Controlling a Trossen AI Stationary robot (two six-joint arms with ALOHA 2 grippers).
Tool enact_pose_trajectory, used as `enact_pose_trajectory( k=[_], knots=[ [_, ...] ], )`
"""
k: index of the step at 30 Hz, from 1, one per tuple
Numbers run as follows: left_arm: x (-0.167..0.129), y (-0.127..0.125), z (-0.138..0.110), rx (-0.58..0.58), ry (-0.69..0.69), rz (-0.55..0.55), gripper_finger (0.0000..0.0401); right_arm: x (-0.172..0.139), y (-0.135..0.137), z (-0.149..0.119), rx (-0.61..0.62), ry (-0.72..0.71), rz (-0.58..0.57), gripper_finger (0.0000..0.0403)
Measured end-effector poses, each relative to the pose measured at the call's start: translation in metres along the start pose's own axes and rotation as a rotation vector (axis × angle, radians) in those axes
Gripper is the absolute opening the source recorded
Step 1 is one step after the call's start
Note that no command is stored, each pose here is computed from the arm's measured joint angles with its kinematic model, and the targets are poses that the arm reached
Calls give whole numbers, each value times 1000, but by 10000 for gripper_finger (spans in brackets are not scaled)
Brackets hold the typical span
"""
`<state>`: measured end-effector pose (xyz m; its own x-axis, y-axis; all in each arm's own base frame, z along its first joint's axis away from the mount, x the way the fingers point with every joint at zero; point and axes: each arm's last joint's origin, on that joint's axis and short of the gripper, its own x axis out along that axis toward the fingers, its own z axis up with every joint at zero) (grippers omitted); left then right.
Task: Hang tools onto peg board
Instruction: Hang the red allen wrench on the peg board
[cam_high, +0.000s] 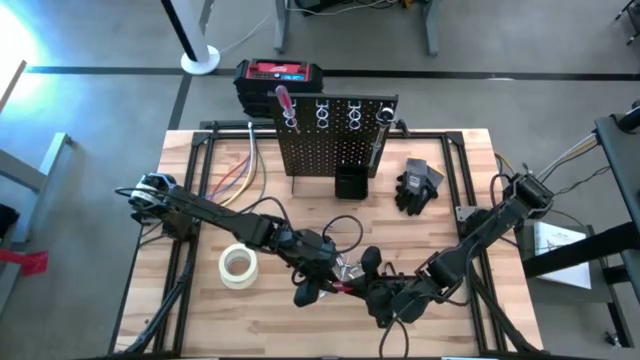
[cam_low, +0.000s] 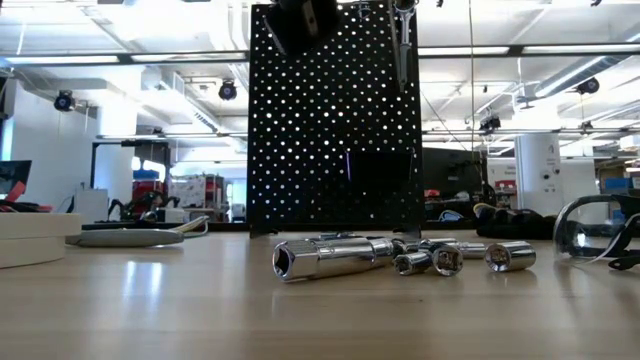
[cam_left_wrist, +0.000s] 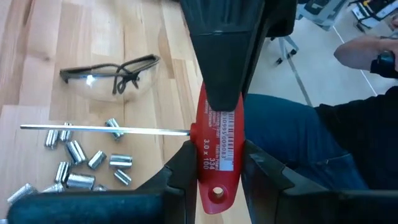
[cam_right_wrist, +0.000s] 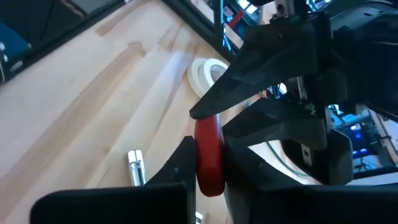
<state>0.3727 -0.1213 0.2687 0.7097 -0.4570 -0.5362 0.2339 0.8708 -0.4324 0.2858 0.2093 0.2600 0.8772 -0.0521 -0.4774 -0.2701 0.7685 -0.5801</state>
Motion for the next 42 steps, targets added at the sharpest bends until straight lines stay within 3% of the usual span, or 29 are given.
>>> enact_pose_trajectory(
  k=[2, 8, 12, 19, 25, 33, 38, 42],
  knots=[
    [-1, -1, 3, 23, -4, -11, 108, -4, -4, 2, 38, -13, -6, 33],
    [-12, -9, 14, 42, -2, 13, 255, -26, -31, 5, 194, -51, -47, 28],
    [-24, -14, 19, 40, -12, 62, 299, -47, -57, 1, 299, -65, -77, 28],
    [-74, -37, 18, 95, -91, 324, 296, -92, -108, -5, 444, -175, -155, 28],
    [-104, -58, -2, 157, -200, 471, 275, -135, -160, -18, 530, -303, -283, 28],
    [-97, -40, -43, 107, -219, 507, 253, -168, -214, -29, 529, -560, -406, 28],
    [-85, -29, -61, 65, -245, 499, 242, -176, -243, -30, 485, -621, -529, 28],
    [-81, -23, -70, 52, -237, 528, 235, -169, -266, -29, 458, -654, -554, 28]
  ],
)
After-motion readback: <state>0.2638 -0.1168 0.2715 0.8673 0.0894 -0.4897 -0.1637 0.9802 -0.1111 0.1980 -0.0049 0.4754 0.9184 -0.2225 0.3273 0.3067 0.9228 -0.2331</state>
